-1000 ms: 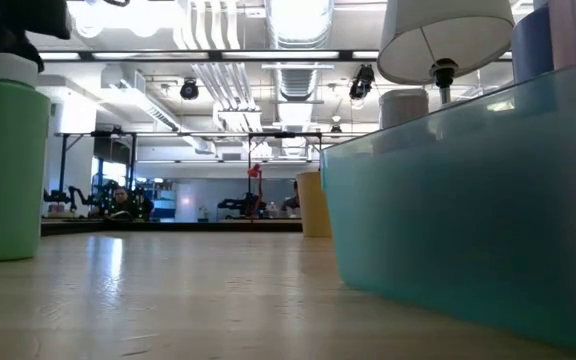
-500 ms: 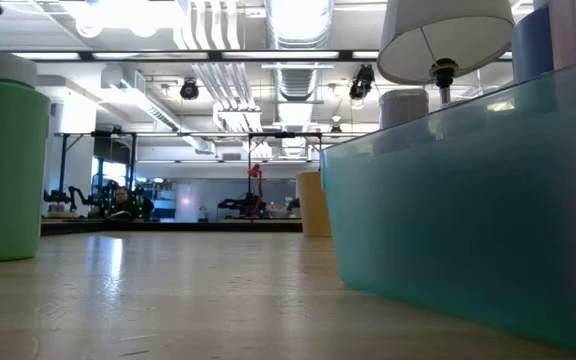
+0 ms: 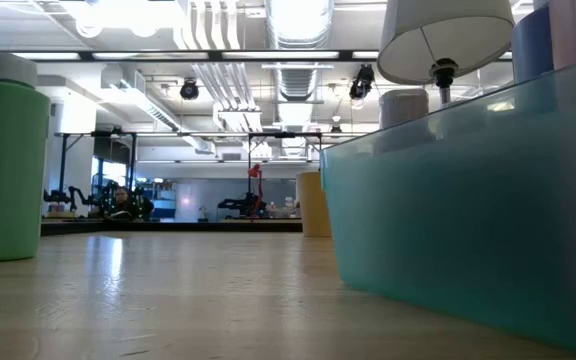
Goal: Pick & Place Paint Supplies
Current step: Put the big green paint bottle into the green bin
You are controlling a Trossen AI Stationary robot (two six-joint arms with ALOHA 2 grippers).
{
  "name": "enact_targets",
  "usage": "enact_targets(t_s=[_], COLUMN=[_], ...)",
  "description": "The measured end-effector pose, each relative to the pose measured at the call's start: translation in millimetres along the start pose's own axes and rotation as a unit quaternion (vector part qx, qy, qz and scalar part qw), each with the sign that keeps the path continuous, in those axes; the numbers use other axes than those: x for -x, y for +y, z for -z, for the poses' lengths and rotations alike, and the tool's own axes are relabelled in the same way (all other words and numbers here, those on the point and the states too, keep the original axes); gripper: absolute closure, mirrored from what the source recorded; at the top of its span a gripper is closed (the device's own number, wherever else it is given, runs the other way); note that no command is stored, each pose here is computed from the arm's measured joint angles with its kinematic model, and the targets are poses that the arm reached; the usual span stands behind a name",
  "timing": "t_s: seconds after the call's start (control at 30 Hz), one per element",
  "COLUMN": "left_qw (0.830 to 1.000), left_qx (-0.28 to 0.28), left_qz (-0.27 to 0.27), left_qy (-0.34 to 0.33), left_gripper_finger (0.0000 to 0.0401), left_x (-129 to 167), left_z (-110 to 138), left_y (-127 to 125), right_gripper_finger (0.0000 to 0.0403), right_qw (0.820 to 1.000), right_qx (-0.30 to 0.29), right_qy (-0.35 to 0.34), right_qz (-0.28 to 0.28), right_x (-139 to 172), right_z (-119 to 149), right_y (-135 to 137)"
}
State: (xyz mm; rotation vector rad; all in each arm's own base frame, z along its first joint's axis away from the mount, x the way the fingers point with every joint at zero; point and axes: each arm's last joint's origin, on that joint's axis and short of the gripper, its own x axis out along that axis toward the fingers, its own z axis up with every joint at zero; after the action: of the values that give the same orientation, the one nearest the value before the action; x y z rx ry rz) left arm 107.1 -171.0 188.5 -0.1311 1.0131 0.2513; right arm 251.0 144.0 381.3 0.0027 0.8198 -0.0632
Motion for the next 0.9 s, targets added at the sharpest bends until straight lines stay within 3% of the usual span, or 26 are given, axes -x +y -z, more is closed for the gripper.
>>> enact_targets(t_s=[0.2, 0.57, 0.9], left_qw=[0.999, 0.994, 0.982], left_qx=[0.017, 0.029, 0.035], left_qz=[-0.034, 0.022, 0.043], left_qy=[-0.019, -0.106, -0.181], left_gripper_finger=[0.0073, 0.0073, 0.0073], left_x=[-19, -47, -63], left_z=[15, 33, 41], left_y=[9, 16, 24], right_gripper_finger=[0.0117, 0.0101, 0.0125], right_qw=[1.000, 1.000, 1.000], right_qx=[-0.006, -0.006, -0.006], right_qy=[-0.010, -0.012, -0.015], right_qz=[-0.005, 0.003, 0.008], right_x=[0, 0, -1], right_z=[-2, -3, -3], right_y=[1, 0, -1])
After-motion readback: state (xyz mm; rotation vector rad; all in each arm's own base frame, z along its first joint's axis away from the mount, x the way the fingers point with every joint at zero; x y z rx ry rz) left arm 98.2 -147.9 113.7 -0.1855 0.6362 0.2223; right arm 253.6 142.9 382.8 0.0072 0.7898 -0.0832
